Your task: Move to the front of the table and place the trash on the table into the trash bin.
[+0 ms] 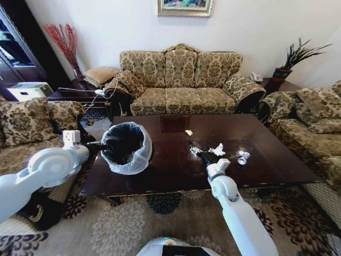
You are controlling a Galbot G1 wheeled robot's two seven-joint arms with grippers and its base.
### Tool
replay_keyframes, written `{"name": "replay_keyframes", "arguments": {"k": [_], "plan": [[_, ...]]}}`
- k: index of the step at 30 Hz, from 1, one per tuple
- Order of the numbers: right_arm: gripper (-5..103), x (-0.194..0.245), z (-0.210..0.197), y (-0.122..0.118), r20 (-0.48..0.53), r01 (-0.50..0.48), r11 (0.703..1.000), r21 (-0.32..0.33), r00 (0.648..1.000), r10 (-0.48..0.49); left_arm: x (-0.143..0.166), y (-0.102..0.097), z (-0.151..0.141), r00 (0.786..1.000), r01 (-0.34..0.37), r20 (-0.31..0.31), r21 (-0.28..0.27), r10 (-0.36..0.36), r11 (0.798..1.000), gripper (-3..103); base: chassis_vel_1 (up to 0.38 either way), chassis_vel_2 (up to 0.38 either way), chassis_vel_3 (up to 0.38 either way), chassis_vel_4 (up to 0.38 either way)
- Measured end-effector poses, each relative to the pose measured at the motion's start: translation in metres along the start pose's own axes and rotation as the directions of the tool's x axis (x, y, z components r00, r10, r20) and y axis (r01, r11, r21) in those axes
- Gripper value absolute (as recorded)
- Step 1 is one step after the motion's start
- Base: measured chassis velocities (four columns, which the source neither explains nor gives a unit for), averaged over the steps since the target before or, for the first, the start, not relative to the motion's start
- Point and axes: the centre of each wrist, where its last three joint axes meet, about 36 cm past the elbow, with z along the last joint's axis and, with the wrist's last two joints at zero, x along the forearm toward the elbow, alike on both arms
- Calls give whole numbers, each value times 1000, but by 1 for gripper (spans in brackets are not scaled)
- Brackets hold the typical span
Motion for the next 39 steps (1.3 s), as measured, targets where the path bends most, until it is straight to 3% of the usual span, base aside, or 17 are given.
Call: {"name": "replay_keyframes", "arguments": {"k": [3,8,17,26,33,39], "plan": [[100,-18,18,-9,-16,-60,998,24,998,61,1,-1,3,1000,0,6,-4,0,1000,0,-229,-210,188,201],[100,-66,55,-19,-55,-163,978,130,984,171,7,-10,9,1000,-28,10,0,28,1000,0,-114,-110,69,41],[100,-122,74,-32,-83,-289,938,192,947,309,8,-12,15,999,-32,6,5,32,999,0,45,40,-4,-4],[100,-127,81,-65,-96,-377,906,193,911,400,3,-7,17,1000,-24,0,7,24,1000,0,0,0,0,0],[101,-128,92,-75,-160,-359,921,149,911,381,2,-6,17,1000,-24,-2,5,24,1000,0,0,0,0,0],[82,-129,97,-76,-194,-350,931,108,911,365,1,-5,17,1000,-23,-3,7,23,1000,0,0,0,0,0]]}}
